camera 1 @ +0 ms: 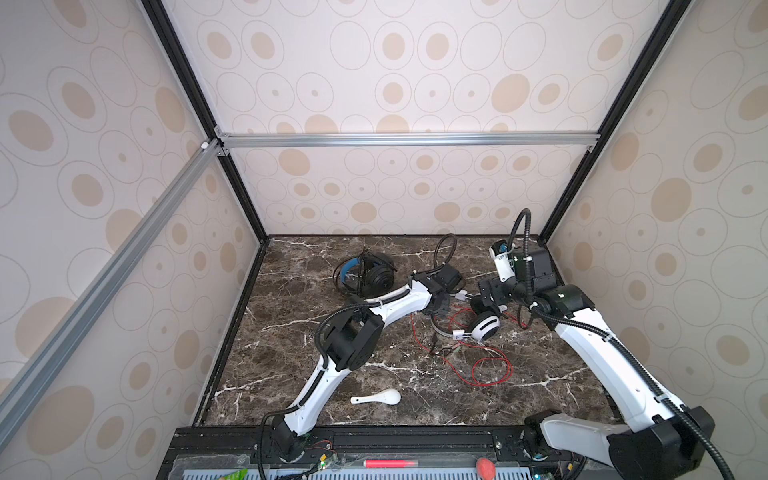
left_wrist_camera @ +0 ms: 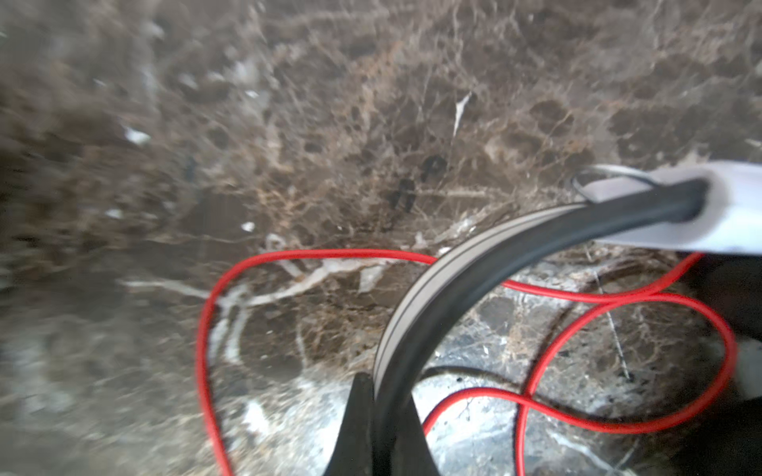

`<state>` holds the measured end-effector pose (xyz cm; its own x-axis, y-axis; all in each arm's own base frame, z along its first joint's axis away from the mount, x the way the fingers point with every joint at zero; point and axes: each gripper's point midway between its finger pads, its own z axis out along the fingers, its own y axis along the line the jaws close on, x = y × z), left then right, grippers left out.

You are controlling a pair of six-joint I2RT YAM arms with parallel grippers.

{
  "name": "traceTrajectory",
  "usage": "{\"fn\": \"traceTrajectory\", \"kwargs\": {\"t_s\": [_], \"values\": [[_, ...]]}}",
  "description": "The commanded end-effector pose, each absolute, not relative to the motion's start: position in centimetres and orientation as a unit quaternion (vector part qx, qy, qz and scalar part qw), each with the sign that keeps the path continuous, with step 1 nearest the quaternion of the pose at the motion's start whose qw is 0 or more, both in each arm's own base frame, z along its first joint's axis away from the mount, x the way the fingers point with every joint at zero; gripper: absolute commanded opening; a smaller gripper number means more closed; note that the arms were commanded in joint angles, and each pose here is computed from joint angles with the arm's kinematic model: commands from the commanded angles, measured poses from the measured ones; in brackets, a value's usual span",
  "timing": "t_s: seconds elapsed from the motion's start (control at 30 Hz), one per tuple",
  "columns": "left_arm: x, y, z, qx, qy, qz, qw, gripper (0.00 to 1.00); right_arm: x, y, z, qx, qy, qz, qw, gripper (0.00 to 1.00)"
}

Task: Wrap the headphones
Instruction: 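Grasp the white headset band with the left gripper and lift it up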

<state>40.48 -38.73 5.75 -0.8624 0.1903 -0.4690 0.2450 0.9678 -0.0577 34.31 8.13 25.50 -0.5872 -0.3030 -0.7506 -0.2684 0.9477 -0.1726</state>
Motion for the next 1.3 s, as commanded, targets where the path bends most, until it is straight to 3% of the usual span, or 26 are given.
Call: {"fn": "traceTrajectory", "kwargs": {"t_s": [0.0, 0.37, 0.53, 0.8, 1.27], "values": [[42.9, -36.3, 16.1, 0.1, 0.937, -0.042, 0.331, 0.0, 33.4, 9.9, 28.2, -0.174, 0.861, 0.038, 0.477, 1.0], [42.9, -27.3, 33.0, 0.116, 0.869, -0.019, 0.481, 0.0, 29.5, 14.2, 34.8, -0.265, 0.764, 0.16, 0.566, 1.0], [41.1, -23.1, 39.9, 0.113, 0.83, -0.017, 0.546, 0.0, 29.8, 15.5, 36.6, -0.285, 0.748, 0.19, 0.569, 1.0], [39.4, -15.7, 43.2, 0.075, 0.821, -0.004, 0.566, 0.0, 31.5, 17.3, 36.8, -0.297, 0.735, 0.226, 0.566, 1.0], [38.6, -13.9, 45.4, 0.06, 0.833, -0.021, 0.55, 0.0, 32.7, 21.4, 32.8, -0.296, 0.72, 0.341, 0.526, 1.0]]}}
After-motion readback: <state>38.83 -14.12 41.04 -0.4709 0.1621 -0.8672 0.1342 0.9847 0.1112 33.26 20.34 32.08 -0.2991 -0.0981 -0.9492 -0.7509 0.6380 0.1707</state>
